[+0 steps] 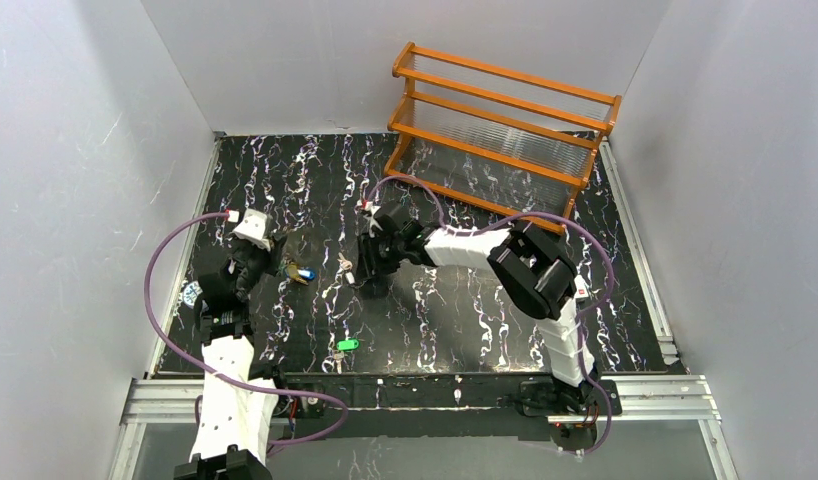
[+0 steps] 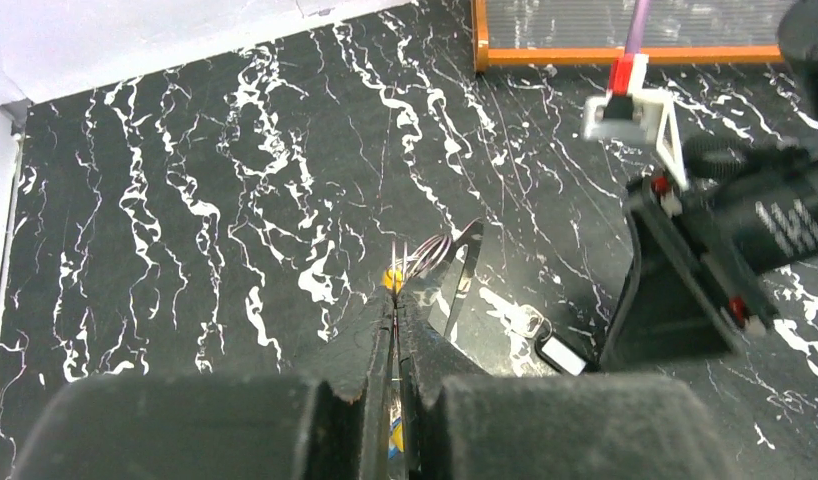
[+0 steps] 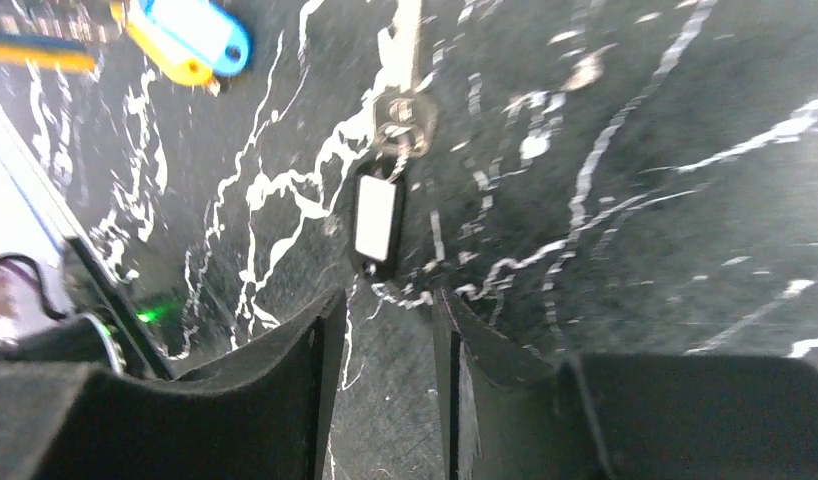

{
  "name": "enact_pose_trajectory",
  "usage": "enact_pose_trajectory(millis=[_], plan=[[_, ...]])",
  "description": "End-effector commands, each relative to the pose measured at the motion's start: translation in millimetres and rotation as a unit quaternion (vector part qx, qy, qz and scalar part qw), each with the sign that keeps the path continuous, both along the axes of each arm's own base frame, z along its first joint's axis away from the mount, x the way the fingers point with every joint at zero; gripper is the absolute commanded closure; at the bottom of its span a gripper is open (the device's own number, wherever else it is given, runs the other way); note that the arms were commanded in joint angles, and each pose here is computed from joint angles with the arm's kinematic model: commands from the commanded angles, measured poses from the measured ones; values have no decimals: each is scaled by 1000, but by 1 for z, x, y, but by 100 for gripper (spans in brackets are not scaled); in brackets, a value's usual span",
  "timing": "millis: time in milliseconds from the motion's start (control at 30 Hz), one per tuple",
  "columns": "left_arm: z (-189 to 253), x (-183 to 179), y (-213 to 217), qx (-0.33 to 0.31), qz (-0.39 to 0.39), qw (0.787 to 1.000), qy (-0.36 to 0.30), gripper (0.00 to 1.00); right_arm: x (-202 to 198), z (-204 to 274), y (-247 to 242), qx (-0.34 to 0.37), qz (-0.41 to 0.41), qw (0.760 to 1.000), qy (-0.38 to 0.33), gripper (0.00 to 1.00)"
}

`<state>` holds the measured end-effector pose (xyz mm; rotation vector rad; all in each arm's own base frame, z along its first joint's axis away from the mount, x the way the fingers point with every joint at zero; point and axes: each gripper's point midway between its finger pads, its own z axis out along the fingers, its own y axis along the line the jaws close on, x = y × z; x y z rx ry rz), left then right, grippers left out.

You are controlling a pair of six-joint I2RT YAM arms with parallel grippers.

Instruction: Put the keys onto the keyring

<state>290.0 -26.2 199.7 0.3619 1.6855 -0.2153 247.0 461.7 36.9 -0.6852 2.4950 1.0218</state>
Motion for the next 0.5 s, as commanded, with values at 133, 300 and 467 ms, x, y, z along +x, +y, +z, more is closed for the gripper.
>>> enact_pose_trajectory(millis=[133,300,467], plan=[[15,-2,-4,8,-16,1000,-23,100,32,-6,-1,62,-67,988,129,62],[17,-3,-6,5,-23,999,-26,100,29,-7,7,80,-61,983,156,64],[19,-3,-12,0,-37,999,-33,100,28,-12,14,84,-54,979,178,63]])
